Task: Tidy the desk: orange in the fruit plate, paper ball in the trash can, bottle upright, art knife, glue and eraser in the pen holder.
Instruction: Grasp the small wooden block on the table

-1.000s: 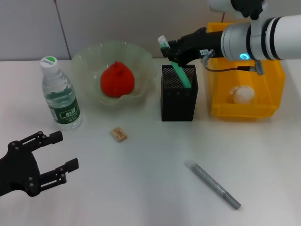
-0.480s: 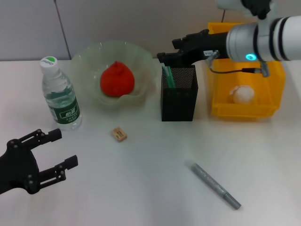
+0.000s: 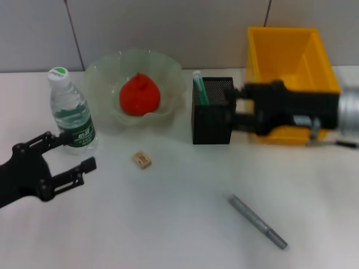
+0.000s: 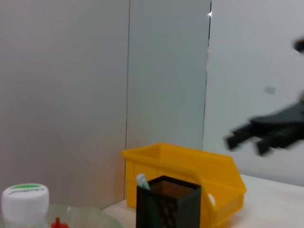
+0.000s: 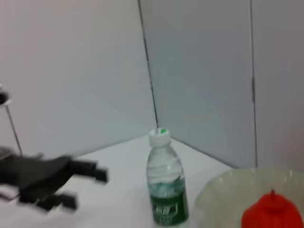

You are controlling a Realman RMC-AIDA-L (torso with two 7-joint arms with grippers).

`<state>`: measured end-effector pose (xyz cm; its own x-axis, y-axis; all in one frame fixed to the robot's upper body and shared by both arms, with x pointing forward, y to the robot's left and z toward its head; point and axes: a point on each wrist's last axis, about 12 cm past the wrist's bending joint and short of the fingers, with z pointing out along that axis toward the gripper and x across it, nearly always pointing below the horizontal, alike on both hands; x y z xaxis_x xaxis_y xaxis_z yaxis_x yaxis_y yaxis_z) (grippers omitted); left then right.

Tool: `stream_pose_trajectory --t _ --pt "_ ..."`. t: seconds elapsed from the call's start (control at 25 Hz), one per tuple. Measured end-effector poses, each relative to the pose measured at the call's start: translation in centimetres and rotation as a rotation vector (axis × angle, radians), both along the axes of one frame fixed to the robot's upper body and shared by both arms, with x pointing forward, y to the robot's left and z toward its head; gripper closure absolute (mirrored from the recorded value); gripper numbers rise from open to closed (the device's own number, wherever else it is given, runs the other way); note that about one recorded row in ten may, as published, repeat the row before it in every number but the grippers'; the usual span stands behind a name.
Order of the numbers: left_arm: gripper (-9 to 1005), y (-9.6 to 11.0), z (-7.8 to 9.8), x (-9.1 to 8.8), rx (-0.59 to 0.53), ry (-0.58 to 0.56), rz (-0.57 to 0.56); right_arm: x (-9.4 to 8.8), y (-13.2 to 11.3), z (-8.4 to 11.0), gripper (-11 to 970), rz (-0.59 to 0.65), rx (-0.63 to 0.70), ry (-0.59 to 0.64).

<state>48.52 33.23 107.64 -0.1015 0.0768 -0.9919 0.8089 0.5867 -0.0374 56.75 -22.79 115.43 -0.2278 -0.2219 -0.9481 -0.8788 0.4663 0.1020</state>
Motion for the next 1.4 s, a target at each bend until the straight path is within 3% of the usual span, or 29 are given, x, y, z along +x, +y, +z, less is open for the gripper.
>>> stream_pose_trajectory --t 0.28,0.44,0.64,0.92,1.4 --pt "246 -2.0 -0.3 3.4 0.113 0.036 -0.012 -4.2 -4.9 -5.2 358 -0.043 0.098 0.061" --pt "247 -3.9 -1.4 5.2 0.209 0.09 -0.025 -6.3 -7.6 -6.7 358 -0.102 0.179 0.04" --pt "247 -4.7 -2.3 6.4 0.282 0.138 0.025 -7.9 -8.4 -7.8 357 -0.112 0.176 0.036" --pt "248 -6.0 -3.5 7.5 0.341 0.182 0.082 -8.2 -8.2 -8.6 358 -0.118 0.181 0.066" --pt "249 -8.0 -3.9 8.2 0.357 0.174 0.034 -7.7 -7.8 -8.7 361 -0.111 0.177 0.071"
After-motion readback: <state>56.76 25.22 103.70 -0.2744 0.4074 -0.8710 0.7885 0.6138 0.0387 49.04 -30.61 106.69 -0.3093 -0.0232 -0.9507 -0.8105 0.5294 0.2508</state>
